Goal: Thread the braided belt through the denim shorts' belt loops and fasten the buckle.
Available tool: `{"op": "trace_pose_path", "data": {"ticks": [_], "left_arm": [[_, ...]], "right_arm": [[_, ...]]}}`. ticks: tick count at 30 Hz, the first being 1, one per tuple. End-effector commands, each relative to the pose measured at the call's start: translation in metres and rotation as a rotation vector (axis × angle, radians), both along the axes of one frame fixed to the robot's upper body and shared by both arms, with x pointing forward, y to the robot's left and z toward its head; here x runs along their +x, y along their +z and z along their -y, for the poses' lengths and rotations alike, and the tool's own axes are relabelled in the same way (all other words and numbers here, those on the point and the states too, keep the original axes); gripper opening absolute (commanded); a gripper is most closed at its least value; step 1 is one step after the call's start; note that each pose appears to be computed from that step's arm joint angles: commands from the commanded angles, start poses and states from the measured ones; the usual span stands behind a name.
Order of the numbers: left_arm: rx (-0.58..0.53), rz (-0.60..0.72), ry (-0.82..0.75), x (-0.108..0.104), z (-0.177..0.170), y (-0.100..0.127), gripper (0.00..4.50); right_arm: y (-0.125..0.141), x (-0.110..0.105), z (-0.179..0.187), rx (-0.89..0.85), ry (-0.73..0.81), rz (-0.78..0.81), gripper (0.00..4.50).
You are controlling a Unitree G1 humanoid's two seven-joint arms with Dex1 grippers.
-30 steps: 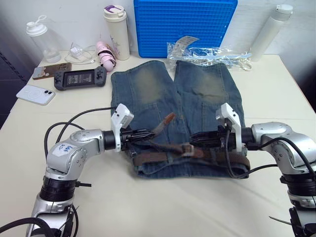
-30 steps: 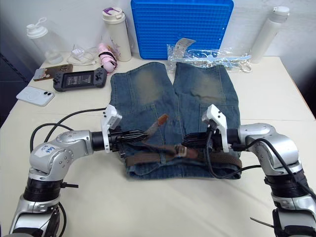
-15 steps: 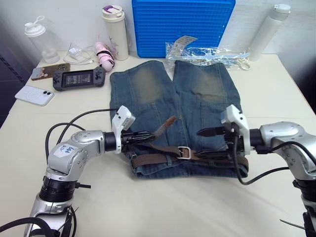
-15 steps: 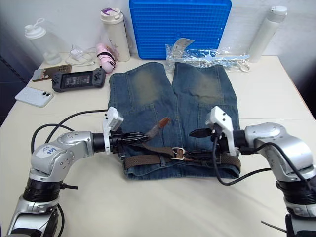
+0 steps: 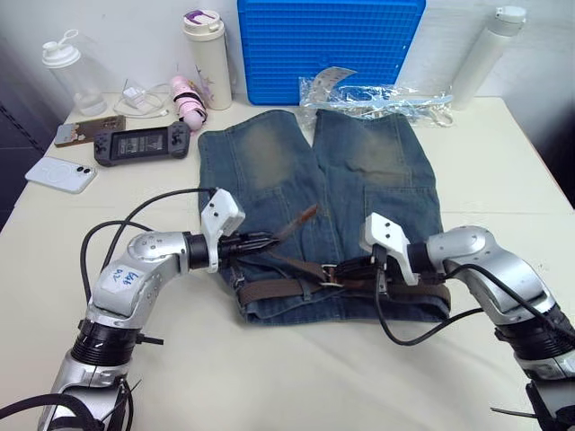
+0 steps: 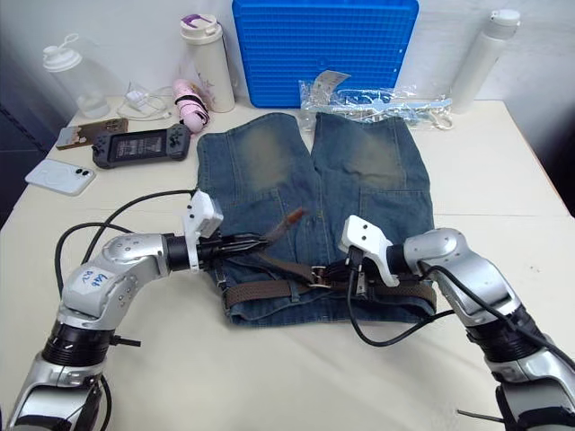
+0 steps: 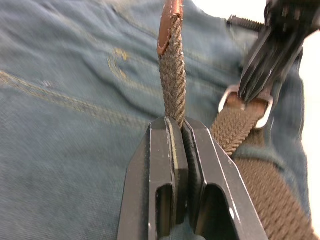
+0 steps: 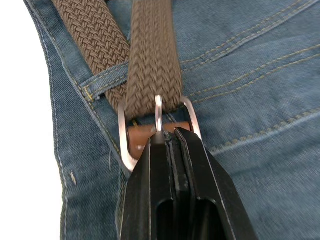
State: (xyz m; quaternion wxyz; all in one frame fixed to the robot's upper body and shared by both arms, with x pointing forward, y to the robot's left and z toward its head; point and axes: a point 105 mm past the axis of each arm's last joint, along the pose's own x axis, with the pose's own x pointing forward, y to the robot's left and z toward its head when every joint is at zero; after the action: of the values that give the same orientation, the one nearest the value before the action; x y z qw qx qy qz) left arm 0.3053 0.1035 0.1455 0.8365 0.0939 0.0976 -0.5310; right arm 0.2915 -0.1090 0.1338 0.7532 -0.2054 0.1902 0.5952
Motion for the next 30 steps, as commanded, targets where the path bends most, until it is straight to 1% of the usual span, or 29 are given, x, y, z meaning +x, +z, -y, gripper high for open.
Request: {"op": "trace_pose_path", "data": {"ticks": [1, 4, 7, 13, 20, 27, 30], "left_arm": [[0.031, 0.048, -0.039, -0.008, 0.004, 0.0, 0.0], [0.099, 0.066, -0.056, -0.013, 0.003, -0.011, 0.0], [0.201, 0.102, -0.072, -0.015, -0.004, -0.022, 0.0], [0.327, 0.167, -0.087, -0.014, -0.012, -0.036, 0.0], [0.367, 0.181, -0.101, -0.017, -0.014, -0.047, 0.0], [0.362, 0.17, -0.086, -0.016, -0.017, -0.05, 0.0], [0.355, 0.161, -0.076, -0.015, -0.018, -0.052, 0.0]], "right_arm": [[0.005, 0.001, -0.007, 0.006, 0.032, 0.031, 0.06], [0.004, 0.004, -0.008, 0.006, 0.03, 0.031, 0.06], [0.0, 0.003, -0.008, 0.004, 0.034, 0.018, 0.06], [-0.013, 0.001, -0.012, 0.001, 0.046, -0.015, 0.06], [-0.015, 0.005, -0.018, -0.002, 0.084, -0.003, 0.06], [-0.004, 0.006, -0.022, 0.006, 0.132, 0.001, 0.06], [-0.006, 0.006, -0.027, 0.003, 0.149, -0.013, 0.06]]}}
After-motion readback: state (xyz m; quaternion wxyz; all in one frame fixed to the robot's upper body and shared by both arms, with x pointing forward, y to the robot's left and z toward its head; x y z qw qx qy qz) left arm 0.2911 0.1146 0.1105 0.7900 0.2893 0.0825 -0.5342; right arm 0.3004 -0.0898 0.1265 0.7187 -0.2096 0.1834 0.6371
